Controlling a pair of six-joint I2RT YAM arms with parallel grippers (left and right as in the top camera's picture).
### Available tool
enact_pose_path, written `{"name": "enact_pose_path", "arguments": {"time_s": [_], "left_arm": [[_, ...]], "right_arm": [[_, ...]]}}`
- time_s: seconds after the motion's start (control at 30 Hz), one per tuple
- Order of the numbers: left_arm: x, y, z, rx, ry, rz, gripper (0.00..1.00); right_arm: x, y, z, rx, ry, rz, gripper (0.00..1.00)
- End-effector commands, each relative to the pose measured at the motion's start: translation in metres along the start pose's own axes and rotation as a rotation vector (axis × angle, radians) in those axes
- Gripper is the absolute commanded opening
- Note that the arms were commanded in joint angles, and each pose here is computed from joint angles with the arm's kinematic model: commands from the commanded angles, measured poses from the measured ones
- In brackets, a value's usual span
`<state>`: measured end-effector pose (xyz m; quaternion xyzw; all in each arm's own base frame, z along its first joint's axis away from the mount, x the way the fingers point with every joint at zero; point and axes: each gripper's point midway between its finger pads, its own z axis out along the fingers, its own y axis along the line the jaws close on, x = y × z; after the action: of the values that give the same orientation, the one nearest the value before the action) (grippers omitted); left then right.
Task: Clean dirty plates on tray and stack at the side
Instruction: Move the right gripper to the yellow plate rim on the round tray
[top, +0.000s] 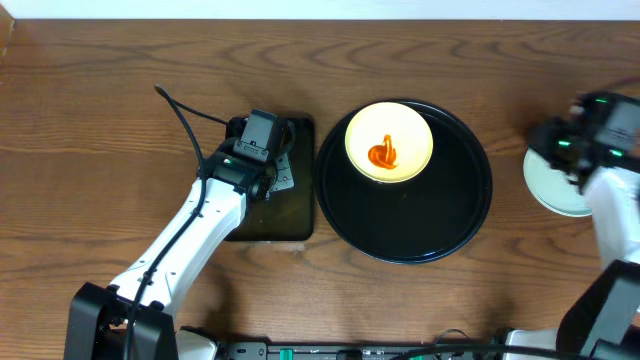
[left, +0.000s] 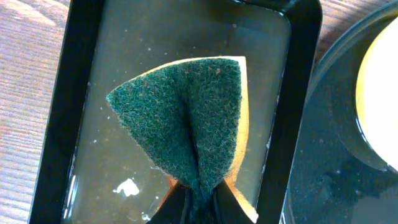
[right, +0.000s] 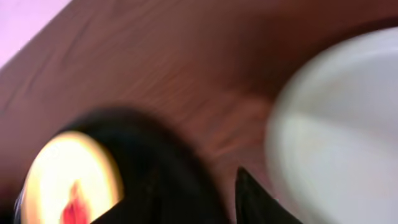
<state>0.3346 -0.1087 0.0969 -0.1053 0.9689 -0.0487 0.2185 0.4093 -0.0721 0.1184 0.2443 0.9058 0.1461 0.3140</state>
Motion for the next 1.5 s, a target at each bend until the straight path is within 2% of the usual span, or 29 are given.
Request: {"name": "enact_pose_path", "arguments": {"time_s": [0.0, 0.27, 0.57, 0.77, 0.9, 1.1, 1.23, 1.47], "left_arm": [[-0.002, 0.003, 0.000, -0.015, -0.009, 0.006, 0.09], [-0.002, 0.003, 0.000, -0.014, -0.009, 0.006, 0.09], [-0.002, 0.003, 0.000, -0.014, -0.009, 0.006, 0.09], [-0.002, 0.003, 0.000, -0.014, -0.009, 0.006, 0.09], [-0.002, 0.003, 0.000, -0.014, -0.009, 0.006, 0.09], [-0.002, 0.003, 0.000, -0.013, -0.009, 0.006, 0.09], [-0.003, -0.004, 0.000, 0.023, -0.008, 0.004, 0.08], [-0.013, -0.049, -0.005, 0.212, -0.050, 0.027, 0.08]], "right_arm": [[0.034, 0.050, 0.022, -0.106, 0.097, -0.194, 0.41], [0.091, 0.083, 0.070, -0.102, 0.222, -0.309, 0.39], [0.129, 0.092, 0.102, -0.091, 0.294, -0.347, 0.38], [0.141, 0.080, 0.110, -0.029, 0.331, -0.314, 0.31], [0.156, 0.071, 0.111, 0.001, 0.388, -0.302, 0.12], [0.165, 0.063, 0.107, 0.026, 0.435, -0.294, 0.01], [0.173, 0.058, 0.102, 0.047, 0.474, -0.288, 0.01], [0.198, 0.063, 0.092, 0.032, 0.565, -0.311, 0.01]]}}
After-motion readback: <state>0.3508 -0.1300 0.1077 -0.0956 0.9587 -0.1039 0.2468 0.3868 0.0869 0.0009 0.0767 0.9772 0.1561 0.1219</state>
